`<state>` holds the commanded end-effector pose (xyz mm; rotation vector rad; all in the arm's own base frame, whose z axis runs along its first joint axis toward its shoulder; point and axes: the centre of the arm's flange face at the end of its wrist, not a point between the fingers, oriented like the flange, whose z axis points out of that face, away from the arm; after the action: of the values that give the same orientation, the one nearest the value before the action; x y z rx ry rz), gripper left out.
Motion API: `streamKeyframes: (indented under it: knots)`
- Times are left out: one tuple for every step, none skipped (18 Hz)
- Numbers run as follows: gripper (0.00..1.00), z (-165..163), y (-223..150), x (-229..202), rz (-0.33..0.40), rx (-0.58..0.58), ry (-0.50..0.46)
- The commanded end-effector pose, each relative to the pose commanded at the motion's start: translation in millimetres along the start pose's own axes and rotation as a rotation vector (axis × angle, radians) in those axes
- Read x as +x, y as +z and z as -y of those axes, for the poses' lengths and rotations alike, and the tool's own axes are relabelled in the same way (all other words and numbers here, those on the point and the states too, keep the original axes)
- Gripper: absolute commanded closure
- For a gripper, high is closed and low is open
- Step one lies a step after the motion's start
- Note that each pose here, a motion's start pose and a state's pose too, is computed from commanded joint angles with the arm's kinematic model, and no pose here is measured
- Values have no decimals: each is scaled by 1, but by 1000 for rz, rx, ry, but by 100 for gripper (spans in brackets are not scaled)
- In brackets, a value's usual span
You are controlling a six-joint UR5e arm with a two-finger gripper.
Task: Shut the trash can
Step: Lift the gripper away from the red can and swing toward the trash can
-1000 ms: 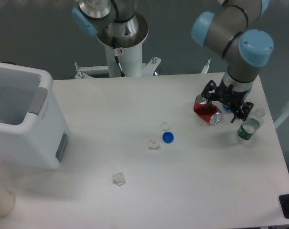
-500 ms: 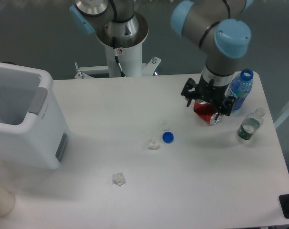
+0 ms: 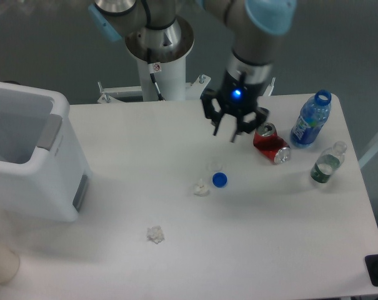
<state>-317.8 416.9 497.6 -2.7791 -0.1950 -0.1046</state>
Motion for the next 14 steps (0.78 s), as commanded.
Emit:
streamKeyframes:
  knots:
    - [100, 4, -3, 16, -11, 5, 10]
    - [100, 7, -8, 31, -16, 10, 13]
    - [100, 9, -13, 43, -17, 16, 10]
    - [100, 12, -15, 55, -23, 24, 7]
    - [100, 16, -20, 68, -29, 37, 8]
    - [100, 18, -23, 77, -35, 50, 2]
    - [100, 20, -27, 85, -42, 63, -1]
    - [100, 23, -31, 96, -52, 79, 2]
    - [100, 24, -37, 107, -59, 93, 1]
    - [100, 27, -42, 115, -68, 108, -10]
    - [100, 29, -44, 126, -82, 120, -15]
    - [100, 32, -44, 137, -104, 130, -3]
    - [100, 34, -45, 144, -120, 138, -2]
    - [100, 36, -48, 152, -132, 148, -9]
